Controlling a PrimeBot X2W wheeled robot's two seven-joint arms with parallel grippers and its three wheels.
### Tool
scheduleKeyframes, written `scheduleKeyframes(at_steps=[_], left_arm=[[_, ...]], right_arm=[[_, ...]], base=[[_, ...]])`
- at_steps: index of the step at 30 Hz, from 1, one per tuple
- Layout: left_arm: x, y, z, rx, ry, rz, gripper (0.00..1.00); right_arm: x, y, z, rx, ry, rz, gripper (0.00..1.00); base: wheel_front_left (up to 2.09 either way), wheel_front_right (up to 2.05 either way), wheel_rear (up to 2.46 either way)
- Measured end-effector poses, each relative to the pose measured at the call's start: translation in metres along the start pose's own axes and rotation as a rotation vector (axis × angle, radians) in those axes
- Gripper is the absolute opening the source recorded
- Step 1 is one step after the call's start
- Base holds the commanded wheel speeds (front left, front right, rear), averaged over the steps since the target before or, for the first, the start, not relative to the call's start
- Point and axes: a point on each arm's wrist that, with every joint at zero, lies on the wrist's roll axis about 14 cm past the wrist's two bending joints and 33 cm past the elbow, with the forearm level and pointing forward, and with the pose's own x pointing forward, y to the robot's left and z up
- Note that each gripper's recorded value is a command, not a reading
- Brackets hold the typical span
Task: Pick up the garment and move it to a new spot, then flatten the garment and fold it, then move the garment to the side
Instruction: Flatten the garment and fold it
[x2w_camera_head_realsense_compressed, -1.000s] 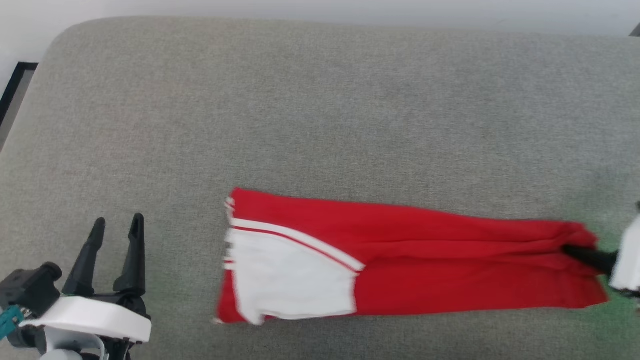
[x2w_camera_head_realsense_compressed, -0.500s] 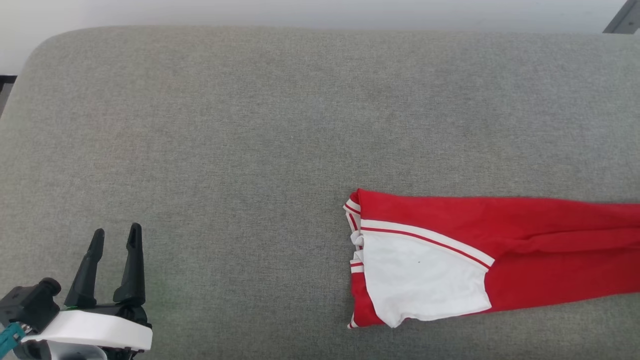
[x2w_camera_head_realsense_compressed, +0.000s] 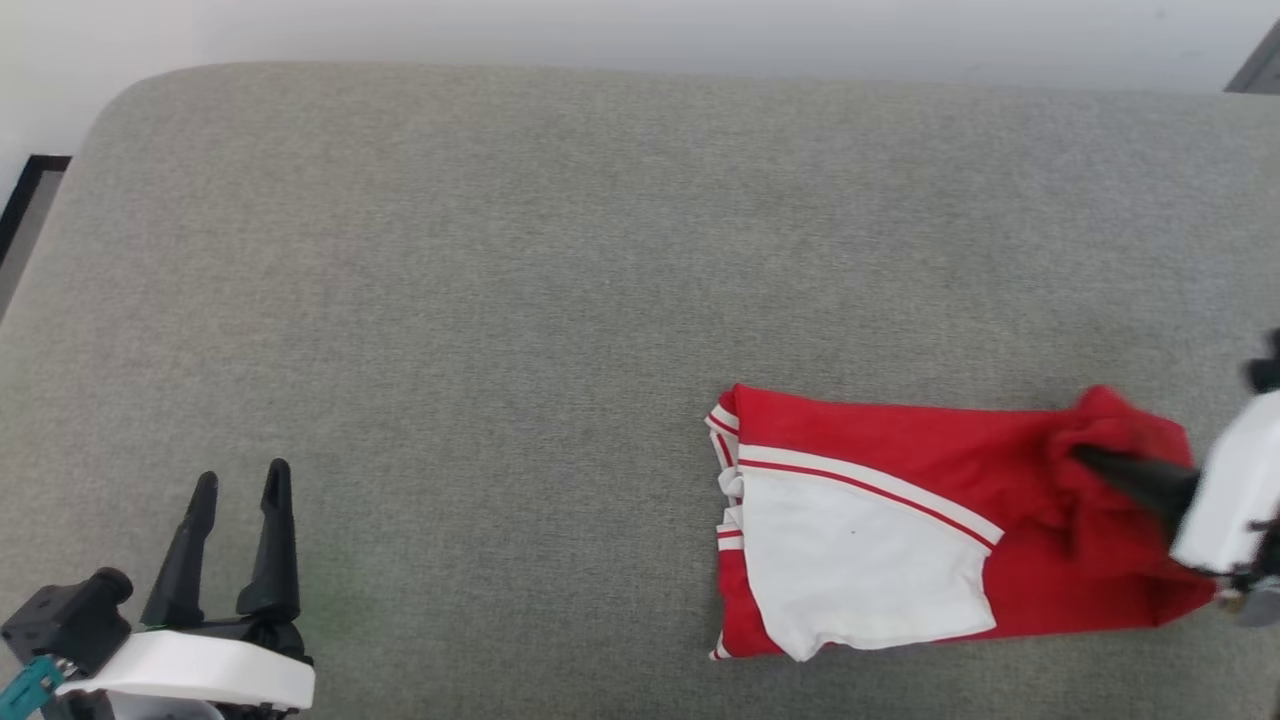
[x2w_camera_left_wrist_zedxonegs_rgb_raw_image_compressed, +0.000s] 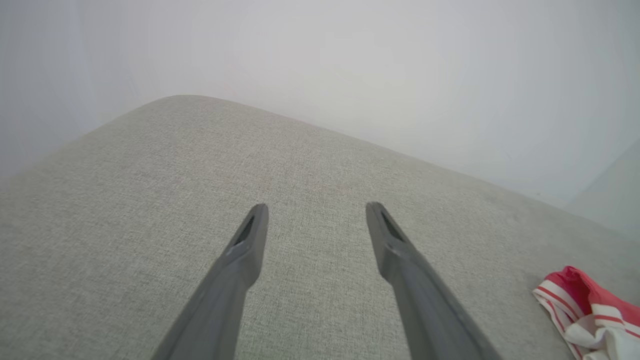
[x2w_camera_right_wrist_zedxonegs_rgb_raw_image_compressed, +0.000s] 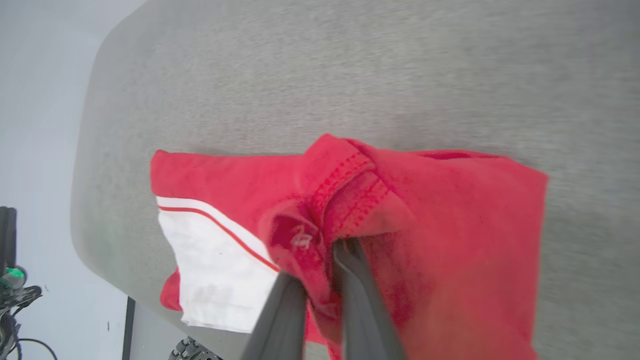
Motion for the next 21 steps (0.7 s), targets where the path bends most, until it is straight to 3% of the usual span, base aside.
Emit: scheduleKeyframes(at_steps=[8,17,18,19,20,21], left_arm=[[-0.005,0.001,0.003,-0.013,-0.013,0.013,1.0],[-0.011,0.006,0.005,-0.024,-0.018,0.034,1.0],[-0.012,0.006,0.005,-0.025,-0.017,0.034,1.0],[-0.012,0.005,0.006,-0.027,-0.02,0.033,1.0],[-0.011,0.005,0.007,-0.031,-0.023,0.033,1.0],[-0.011,0.005,0.007,-0.034,-0.025,0.031,1.0]], right_arm=[[0.041,0.088,-0.035,-0.099,0.117,0.212,0.0],[0.073,0.121,-0.061,-0.177,0.214,0.264,0.0],[0.075,0.123,-0.062,-0.182,0.208,0.267,0.26],[0.076,0.125,-0.058,-0.183,0.186,0.268,0.87],[0.076,0.126,-0.054,-0.201,0.171,0.266,1.0],[0.074,0.127,-0.05,-0.213,0.162,0.268,1.0]], base=[[0.0,0.0,0.0],[0.0,0.0,0.0],[0.0,0.0,0.0],[0.0,0.0,0.0],[0.0,0.0,0.0],[0.0,0.0,0.0]])
